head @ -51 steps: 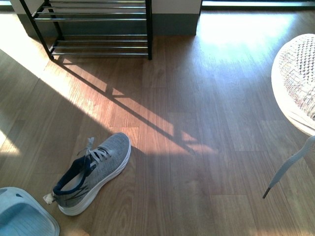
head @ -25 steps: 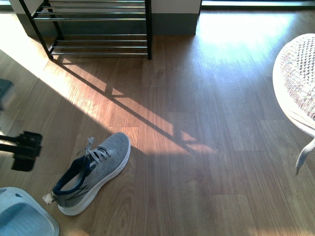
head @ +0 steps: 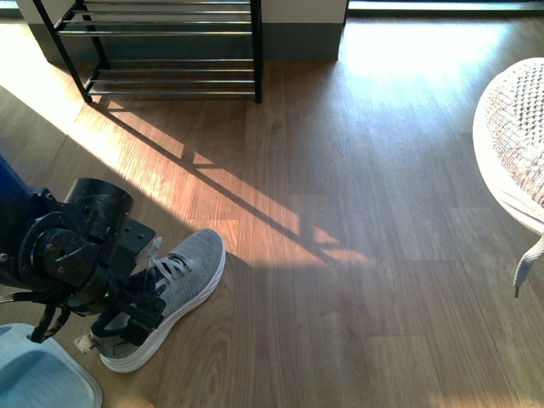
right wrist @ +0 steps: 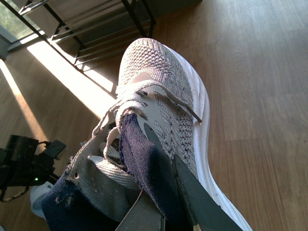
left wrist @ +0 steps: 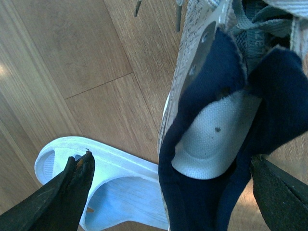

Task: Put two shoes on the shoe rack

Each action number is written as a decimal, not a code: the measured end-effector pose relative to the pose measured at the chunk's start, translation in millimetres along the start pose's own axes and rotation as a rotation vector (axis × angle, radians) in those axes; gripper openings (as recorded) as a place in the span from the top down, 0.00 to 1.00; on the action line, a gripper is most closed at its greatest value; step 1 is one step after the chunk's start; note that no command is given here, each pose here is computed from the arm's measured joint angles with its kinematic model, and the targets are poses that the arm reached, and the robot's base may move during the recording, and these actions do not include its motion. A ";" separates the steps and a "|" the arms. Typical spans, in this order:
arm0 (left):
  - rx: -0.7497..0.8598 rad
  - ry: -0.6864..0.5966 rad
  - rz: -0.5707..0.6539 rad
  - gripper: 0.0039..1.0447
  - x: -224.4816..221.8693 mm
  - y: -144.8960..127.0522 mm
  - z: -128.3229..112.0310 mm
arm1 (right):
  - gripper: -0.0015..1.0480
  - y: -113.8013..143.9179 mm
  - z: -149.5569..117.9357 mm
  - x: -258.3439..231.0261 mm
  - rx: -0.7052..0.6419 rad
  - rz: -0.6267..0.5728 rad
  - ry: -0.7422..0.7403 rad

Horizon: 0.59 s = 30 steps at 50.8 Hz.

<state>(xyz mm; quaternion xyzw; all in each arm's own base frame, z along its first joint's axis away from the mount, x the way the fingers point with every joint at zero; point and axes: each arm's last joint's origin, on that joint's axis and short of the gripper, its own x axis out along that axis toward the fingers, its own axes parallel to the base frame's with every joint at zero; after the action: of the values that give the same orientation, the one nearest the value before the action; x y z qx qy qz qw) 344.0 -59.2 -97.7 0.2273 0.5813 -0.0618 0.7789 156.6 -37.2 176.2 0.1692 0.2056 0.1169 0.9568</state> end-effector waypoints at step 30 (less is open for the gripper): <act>0.034 0.052 -0.033 0.18 50.8 -21.3 15.1 | 0.99 0.0 0.0 0.0 0.000 0.000 0.000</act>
<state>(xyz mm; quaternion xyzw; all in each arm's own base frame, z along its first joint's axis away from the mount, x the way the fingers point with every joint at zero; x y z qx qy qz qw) 365.7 -76.0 -147.8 0.2324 0.6038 -0.0787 0.7584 156.6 -37.2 176.2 0.1692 0.2056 0.1169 0.9568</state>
